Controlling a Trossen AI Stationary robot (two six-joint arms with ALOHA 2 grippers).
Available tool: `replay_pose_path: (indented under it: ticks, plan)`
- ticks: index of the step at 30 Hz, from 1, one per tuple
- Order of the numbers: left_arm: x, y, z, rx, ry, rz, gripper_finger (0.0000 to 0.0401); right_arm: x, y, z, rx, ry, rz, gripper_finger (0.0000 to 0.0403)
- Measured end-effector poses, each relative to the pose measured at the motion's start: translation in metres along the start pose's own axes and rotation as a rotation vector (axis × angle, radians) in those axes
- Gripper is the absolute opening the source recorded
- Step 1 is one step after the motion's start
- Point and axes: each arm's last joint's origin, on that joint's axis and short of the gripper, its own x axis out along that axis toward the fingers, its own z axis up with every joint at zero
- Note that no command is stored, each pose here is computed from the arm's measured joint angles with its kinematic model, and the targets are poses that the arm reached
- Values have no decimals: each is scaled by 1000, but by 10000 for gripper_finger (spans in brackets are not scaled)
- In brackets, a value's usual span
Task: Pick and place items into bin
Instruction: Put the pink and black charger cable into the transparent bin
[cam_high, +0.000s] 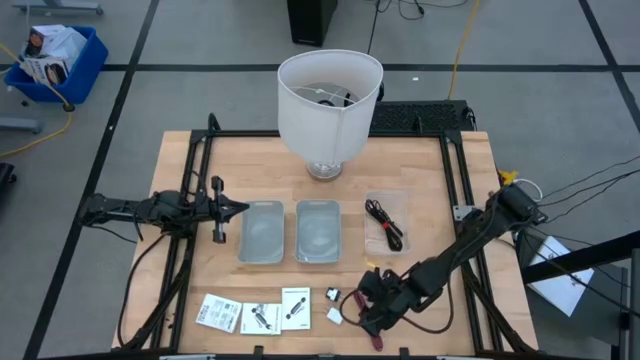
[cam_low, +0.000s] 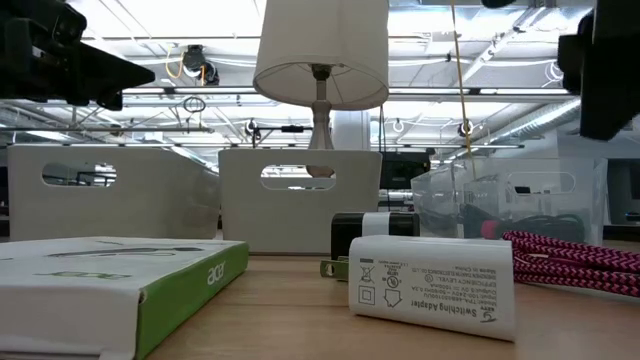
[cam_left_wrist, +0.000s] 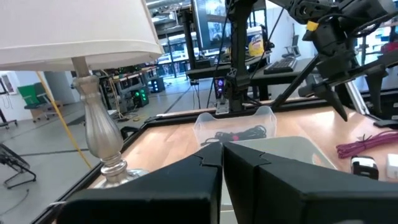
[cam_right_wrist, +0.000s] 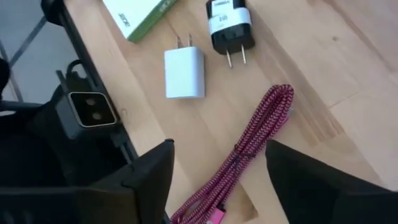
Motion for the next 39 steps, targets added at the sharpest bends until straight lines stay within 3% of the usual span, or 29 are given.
replay_pose_path:
  ticks: [25, 30, 39]
  plan:
    - [0, 0, 0, -21, 1, 0, 21, 79, -34, -13, 57, 245, -267, 219]
    - [0, 0, 0, -20, 1, -1, 21, 79, -39, -15, 55, 254, -311, 170]
    - [0, 0, 0, -21, 1, -1, 21, 79, -38, -14, -20, 265, -291, 18]
